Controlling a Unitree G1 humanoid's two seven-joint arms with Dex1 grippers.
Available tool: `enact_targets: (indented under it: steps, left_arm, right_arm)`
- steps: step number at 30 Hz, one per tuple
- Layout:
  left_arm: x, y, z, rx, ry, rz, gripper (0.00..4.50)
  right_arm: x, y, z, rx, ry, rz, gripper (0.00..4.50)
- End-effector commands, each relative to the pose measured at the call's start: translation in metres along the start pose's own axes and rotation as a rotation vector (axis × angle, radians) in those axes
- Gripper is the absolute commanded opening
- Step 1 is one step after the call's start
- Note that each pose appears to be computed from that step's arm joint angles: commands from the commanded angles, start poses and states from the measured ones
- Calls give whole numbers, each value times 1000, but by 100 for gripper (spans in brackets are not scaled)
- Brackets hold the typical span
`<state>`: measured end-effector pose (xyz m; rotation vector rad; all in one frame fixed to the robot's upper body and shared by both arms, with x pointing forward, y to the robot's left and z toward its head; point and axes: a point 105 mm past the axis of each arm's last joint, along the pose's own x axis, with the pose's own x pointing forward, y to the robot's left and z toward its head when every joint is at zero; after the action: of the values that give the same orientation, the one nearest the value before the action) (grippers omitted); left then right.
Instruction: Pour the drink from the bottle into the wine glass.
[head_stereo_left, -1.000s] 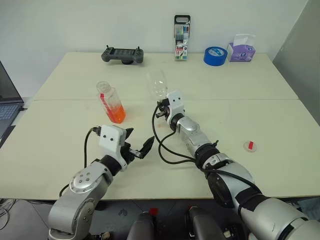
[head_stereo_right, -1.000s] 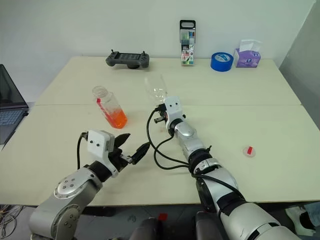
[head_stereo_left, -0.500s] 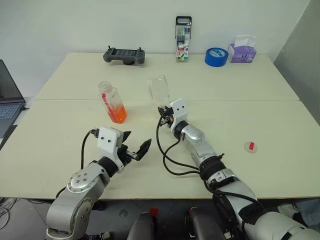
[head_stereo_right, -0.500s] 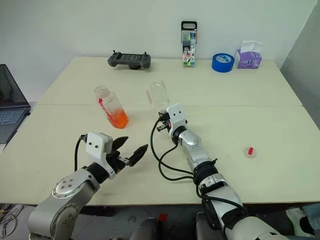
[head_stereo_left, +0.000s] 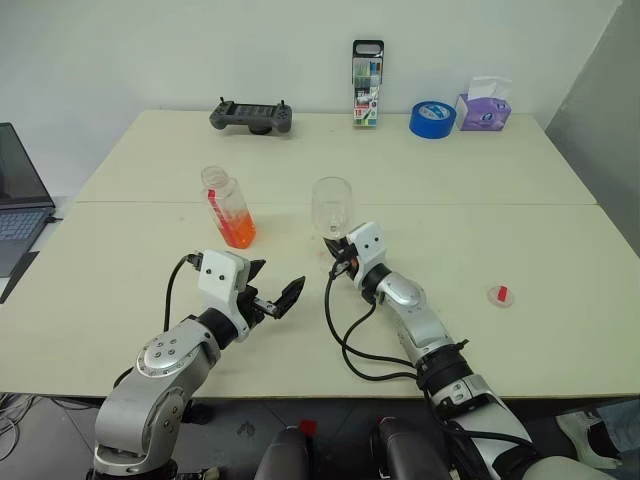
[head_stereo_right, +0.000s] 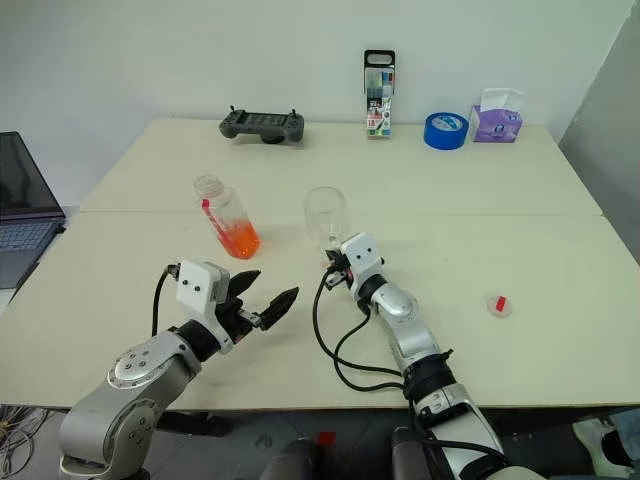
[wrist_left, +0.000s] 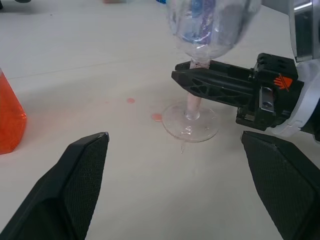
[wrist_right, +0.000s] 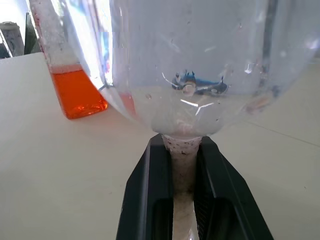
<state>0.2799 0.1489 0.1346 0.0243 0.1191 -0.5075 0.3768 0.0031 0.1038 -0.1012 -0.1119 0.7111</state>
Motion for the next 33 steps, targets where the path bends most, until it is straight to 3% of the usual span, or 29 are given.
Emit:
enact_targets:
  steps: [1, 16, 21, 29, 33]
  left_arm:
    - [1, 1, 12, 22, -43, -9, 450]
    - [6, 0, 9, 10, -47, -4, 450]
    - [6, 0, 6, 8, -39, -5, 450]
    - [6, 0, 4, 9, -35, -8, 450]
    - [8, 2, 4, 7, -42, 6, 450]
  right_arm:
    - [-13, 5, -41, 13, 172, 36, 21]
    - [-7, -4, -29, 0, 220, 103, 21]
    - [-6, -6, -24, 3, 209, 100, 151]
    - [-5, -3, -13, -1, 190, 117, 437]
    - [-6, -1, 1, -8, 171, 149, 444]
